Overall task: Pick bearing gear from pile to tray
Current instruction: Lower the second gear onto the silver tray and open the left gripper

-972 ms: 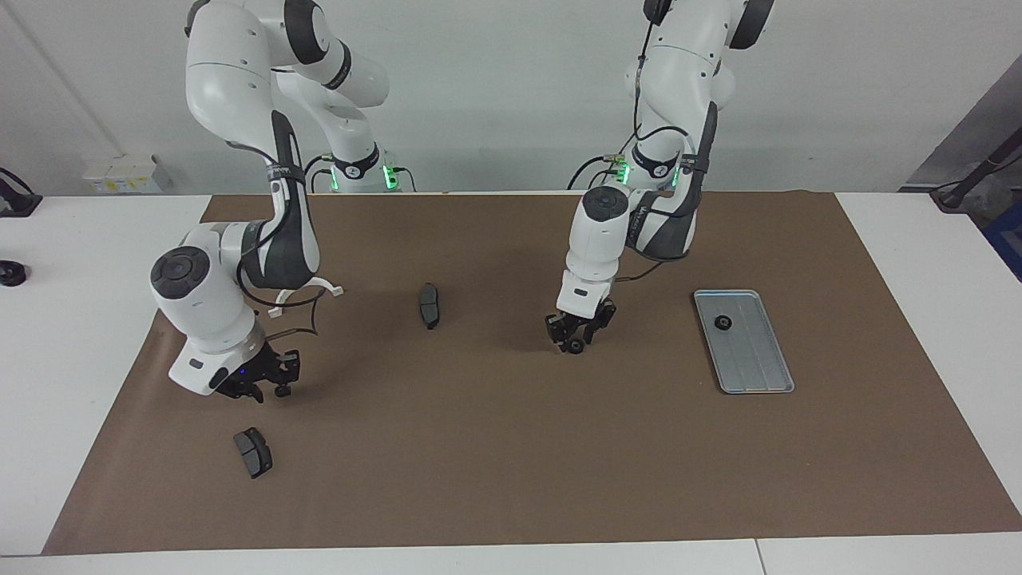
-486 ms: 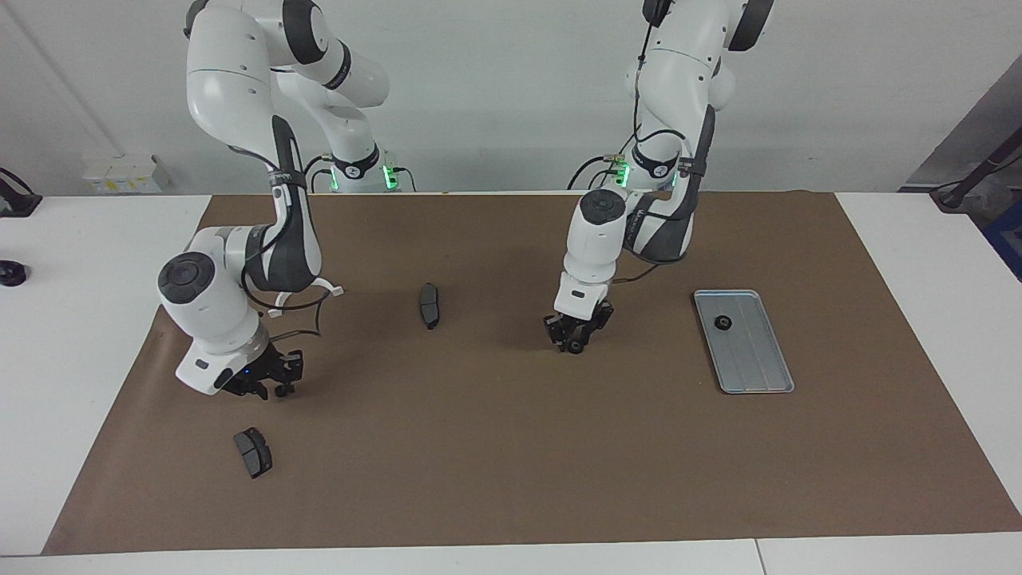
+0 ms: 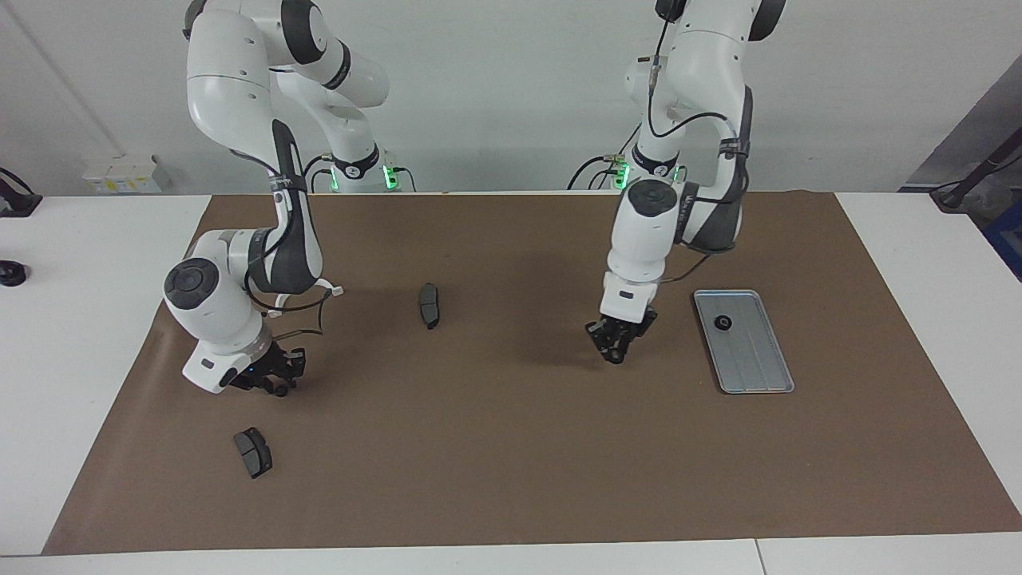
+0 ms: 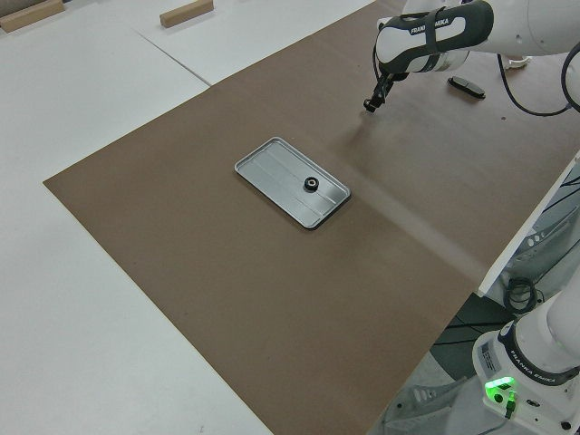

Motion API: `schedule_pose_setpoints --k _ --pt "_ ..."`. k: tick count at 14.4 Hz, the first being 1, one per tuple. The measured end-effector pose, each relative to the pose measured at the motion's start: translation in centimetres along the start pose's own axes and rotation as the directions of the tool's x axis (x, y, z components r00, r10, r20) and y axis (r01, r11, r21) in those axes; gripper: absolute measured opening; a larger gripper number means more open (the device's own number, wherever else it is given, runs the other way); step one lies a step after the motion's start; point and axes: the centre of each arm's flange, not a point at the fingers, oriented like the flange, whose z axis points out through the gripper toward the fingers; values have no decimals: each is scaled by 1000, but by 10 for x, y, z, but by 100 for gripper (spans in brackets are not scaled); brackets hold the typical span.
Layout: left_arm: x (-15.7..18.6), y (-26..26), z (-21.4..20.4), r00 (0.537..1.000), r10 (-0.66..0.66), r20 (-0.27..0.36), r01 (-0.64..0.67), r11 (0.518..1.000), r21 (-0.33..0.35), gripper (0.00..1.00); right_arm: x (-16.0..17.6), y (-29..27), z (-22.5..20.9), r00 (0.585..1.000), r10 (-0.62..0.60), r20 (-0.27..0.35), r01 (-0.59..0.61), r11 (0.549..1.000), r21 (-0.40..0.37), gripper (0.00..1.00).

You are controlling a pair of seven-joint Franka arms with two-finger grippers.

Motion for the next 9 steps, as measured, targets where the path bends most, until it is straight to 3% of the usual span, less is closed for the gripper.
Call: schedule_pose_setpoints --k 1,2,5,9 --pt "16 -23 -13 1000 15 10 -15 1000 -2 34 0 1 0 1000 1 -2 -1 1000 -1 39" --pt "28 -45 -23 999 39 30 -39 999 -5 34 0 1 0 1000 2 -5 -2 1000 -2 31" --pt "62 -125 -37 986 136 92 -134 991 -29 34 0 1 -1 1000 2 -7 -2 1000 -2 23" --pt "80 -243 -18 955 258 145 -253 966 -49 34 1 1 -1 1000 1 -12 -1 1000 -4 23"
